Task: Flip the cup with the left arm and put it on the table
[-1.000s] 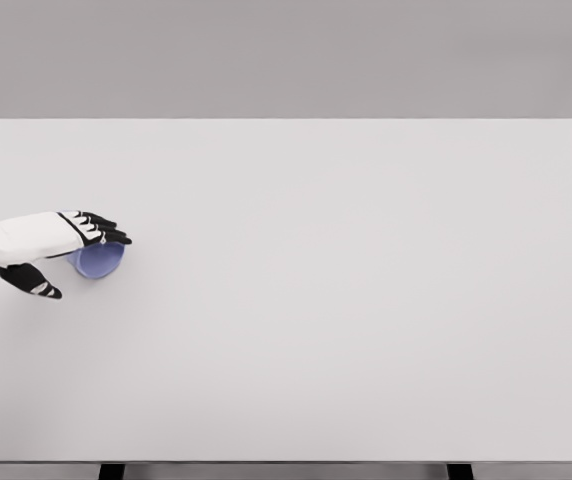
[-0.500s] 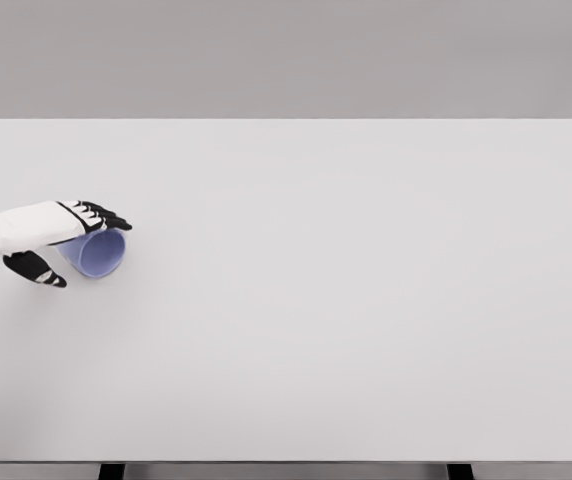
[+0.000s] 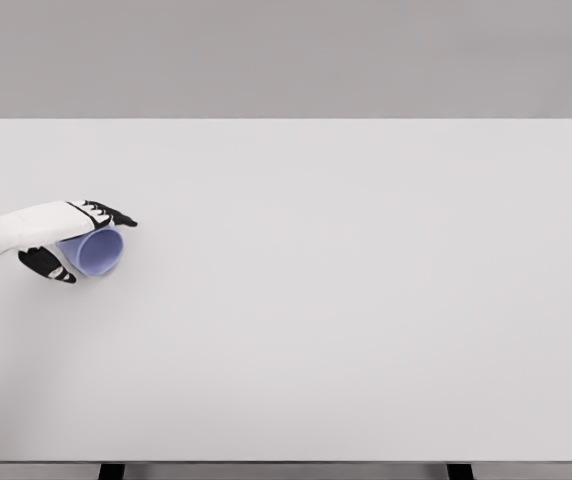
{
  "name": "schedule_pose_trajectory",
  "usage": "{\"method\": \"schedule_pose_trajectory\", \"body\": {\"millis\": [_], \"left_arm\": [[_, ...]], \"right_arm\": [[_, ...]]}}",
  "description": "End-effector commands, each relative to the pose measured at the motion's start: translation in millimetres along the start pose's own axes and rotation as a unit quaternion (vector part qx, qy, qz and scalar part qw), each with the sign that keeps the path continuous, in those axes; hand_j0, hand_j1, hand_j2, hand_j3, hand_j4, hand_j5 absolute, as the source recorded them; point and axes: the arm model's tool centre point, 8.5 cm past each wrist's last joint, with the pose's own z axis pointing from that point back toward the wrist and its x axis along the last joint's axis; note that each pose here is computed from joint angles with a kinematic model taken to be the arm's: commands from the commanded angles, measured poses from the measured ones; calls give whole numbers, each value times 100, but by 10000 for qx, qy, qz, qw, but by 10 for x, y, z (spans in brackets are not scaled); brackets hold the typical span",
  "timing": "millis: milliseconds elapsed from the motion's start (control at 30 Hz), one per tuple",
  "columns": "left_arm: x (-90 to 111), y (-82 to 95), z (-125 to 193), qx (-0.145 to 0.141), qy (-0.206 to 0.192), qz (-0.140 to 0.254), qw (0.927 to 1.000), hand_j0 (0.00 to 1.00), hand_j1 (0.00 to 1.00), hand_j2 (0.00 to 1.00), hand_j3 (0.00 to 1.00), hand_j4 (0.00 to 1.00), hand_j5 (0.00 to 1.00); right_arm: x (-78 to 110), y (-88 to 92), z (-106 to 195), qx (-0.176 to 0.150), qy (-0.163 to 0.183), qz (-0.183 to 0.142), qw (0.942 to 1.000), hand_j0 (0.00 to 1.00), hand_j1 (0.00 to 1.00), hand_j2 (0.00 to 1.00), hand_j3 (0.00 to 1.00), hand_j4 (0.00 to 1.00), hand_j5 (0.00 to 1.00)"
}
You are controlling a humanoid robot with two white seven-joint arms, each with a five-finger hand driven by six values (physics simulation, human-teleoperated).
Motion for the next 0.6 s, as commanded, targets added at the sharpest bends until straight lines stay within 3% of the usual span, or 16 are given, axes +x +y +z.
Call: {"method": "schedule_pose_trajectory", "body": {"millis": [0,267,567], "left_arm": [[-10,-25,-16,-49,25,-17,10000,100,100,100,100,100,100],[-4,-33,-39,-55,17,-18,10000,98,98,98,98,98,98],[-27,-50,-34,-59,44,28,10000,66,66,66,66,66,66]], "right_arm": [[0,0,0,2,0,-1,10000,100,100,100,100,100,100],[0,0,0,2,0,-1,10000,100,100,100,100,100,100],[0,-1,0,-6,0,-1,10000,100,100,100,100,100,100]]}}
